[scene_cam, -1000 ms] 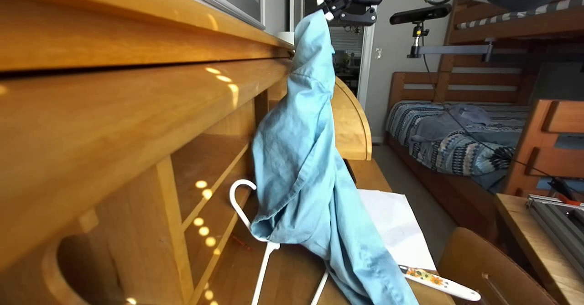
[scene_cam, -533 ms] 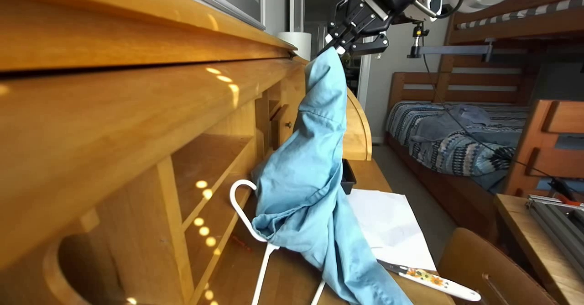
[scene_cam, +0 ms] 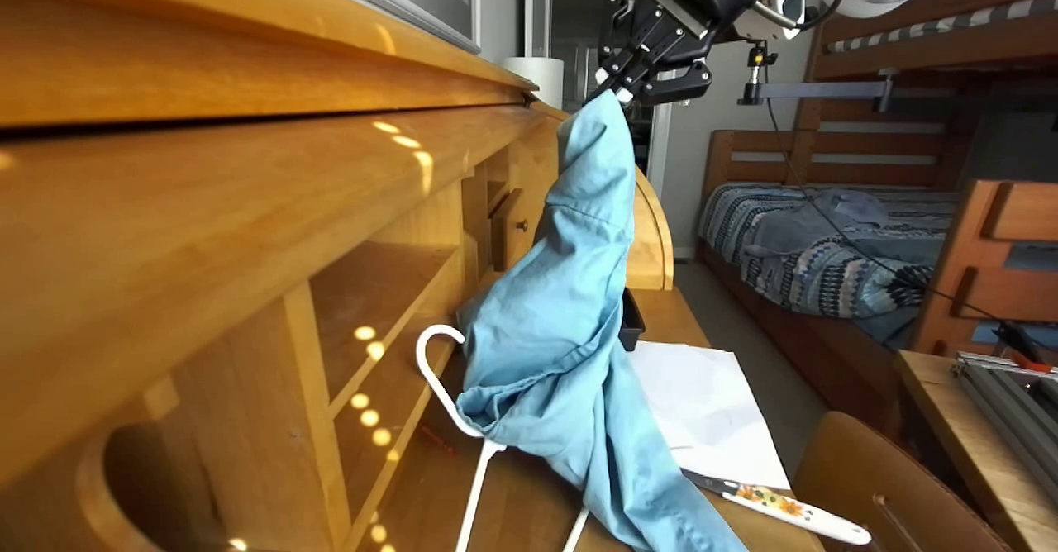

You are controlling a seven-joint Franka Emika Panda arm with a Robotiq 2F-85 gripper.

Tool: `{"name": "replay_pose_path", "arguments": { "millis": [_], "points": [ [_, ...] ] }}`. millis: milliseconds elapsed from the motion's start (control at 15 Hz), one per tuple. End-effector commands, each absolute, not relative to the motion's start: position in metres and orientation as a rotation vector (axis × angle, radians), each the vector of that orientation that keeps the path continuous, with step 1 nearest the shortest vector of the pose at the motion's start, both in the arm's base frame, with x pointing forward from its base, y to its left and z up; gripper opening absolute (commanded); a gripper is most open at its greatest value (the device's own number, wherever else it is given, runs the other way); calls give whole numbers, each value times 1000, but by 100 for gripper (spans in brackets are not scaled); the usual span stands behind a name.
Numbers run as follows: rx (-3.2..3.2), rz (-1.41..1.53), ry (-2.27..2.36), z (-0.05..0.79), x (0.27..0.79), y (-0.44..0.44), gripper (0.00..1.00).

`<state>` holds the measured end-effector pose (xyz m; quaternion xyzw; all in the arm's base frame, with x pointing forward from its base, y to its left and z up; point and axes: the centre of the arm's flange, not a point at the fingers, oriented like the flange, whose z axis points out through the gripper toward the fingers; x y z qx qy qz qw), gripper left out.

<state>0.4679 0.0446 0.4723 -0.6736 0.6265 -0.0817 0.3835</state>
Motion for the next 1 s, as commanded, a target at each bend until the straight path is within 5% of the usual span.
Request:
{"name": "replay_pose_path", "arguments": {
  "millis": [0,667,933],
  "points": [
    [-1725,-111,1763,466,466,32,1],
    [-1745,278,2039,397,462,14,1],
    [-1723,226,2058,393,464,-6,1]
  ]
}}
